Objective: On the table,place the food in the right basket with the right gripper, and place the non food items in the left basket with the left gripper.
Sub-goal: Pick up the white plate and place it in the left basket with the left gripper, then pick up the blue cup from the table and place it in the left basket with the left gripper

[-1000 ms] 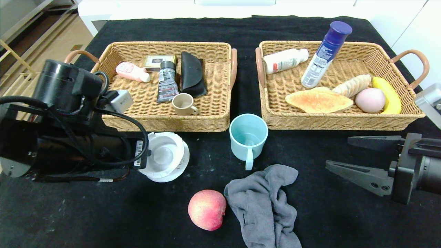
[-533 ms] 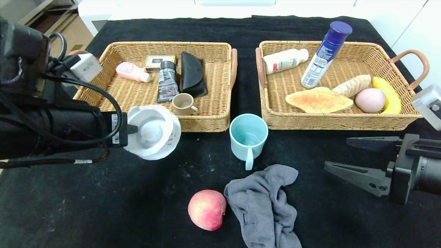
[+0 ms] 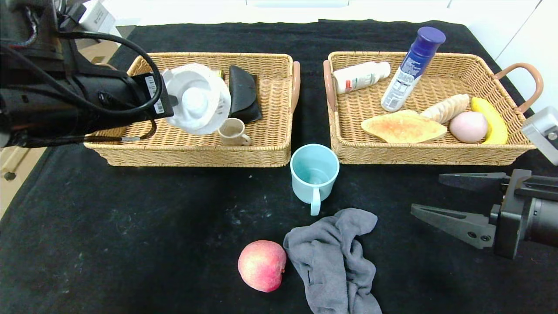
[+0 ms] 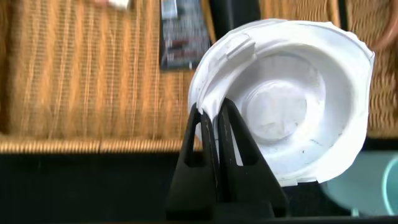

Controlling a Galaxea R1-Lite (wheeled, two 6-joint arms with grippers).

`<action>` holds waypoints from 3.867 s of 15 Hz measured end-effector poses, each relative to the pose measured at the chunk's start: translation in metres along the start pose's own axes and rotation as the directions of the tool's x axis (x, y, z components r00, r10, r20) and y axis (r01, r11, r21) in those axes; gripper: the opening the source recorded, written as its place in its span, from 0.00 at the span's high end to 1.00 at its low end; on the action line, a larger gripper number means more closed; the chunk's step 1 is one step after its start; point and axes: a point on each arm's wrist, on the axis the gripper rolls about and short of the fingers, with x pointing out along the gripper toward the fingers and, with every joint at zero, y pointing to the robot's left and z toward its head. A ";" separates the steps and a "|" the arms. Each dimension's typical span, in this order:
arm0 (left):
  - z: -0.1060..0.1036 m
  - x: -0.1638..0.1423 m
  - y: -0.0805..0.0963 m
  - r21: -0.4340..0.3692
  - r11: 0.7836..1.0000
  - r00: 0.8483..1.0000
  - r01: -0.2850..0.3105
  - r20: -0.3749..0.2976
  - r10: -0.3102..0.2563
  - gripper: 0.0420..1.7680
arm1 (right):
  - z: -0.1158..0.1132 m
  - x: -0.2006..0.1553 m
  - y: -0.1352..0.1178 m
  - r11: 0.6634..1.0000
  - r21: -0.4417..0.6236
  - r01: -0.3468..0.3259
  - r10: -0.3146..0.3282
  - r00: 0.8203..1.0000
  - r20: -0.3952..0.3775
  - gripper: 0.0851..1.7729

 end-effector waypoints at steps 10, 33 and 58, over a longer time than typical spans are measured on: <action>-0.005 0.057 0.007 -0.021 0.999 0.997 -0.034 0.073 0.036 0.95 | 0.000 0.000 0.000 1.000 -0.001 0.000 0.000 1.000 0.002 0.04; -0.052 0.005 -0.020 0.105 0.989 0.990 0.103 -0.109 -0.091 0.10 | 0.001 -0.001 0.000 1.000 -0.013 0.000 0.000 1.000 0.004 0.04; -0.075 0.014 -0.141 0.202 0.928 0.930 0.312 -0.266 -0.254 0.04 | 0.004 -0.009 -0.001 0.999 -0.035 0.020 -0.019 0.999 0.029 0.04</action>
